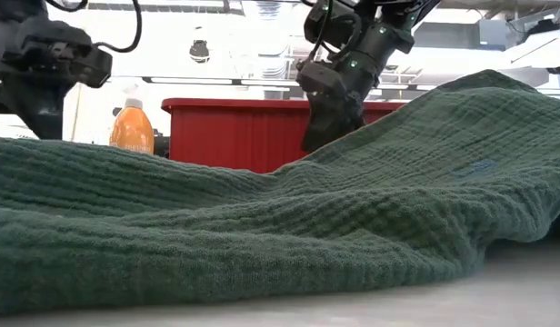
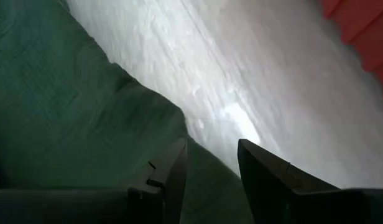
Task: Fold laundry
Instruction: Fold the green shirt
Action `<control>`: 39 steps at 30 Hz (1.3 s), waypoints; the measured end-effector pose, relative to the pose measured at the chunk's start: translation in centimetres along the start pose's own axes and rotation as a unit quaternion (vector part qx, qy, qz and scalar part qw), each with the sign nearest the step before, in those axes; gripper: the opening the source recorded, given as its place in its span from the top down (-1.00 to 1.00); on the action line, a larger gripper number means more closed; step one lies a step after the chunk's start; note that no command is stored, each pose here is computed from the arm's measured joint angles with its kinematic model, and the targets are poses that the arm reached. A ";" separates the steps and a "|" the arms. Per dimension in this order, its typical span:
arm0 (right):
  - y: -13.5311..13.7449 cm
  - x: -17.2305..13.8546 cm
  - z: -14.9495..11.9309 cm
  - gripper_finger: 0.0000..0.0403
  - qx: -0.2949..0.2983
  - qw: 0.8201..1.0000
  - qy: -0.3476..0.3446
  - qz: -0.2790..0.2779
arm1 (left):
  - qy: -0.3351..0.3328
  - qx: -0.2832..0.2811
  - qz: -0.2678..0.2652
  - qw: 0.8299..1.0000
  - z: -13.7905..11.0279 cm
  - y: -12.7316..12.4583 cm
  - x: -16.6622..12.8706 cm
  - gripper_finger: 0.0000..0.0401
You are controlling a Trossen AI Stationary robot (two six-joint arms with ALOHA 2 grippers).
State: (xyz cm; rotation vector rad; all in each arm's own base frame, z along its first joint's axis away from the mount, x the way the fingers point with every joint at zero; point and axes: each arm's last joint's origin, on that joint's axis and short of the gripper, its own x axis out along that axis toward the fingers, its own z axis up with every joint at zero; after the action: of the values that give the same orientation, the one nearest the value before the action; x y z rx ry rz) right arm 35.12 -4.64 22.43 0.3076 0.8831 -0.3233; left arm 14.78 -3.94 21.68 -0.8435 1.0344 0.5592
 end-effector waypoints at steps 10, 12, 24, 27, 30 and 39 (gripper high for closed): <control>-0.8 0.0 -0.1 0.15 -0.018 1.000 0.015 -0.009 | -0.029 0.048 0.053 0.997 0.2 0.1 0.8 0.96; -0.8 0.0 -0.2 0.15 -0.019 1.000 0.019 -0.009 | -0.015 0.057 0.067 0.996 0.1 0.0 1.3 0.90; -1.4 -0.7 -0.1 0.15 0.005 1.000 0.028 -0.004 | 0.072 0.134 0.087 0.985 1.6 -0.3 4.4 -0.05; -2.4 -0.9 -0.2 0.15 0.077 0.995 0.033 -0.045 | 0.092 0.136 0.106 0.981 1.8 -0.4 5.6 -0.18; -2.6 -0.6 -0.4 0.15 0.091 0.994 0.042 -0.049 | 0.129 0.153 0.111 0.973 1.7 -0.7 7.5 -0.21; -2.1 1.1 -0.9 0.02 0.082 0.993 0.053 -0.065 | 0.180 0.170 0.164 0.955 1.4 -0.9 10.3 -0.06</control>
State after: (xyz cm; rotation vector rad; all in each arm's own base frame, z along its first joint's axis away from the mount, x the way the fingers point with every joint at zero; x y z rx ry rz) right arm 34.30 -6.39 20.74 0.4231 0.9858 -0.5052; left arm 20.54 -3.09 13.06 -0.4751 1.5727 0.4923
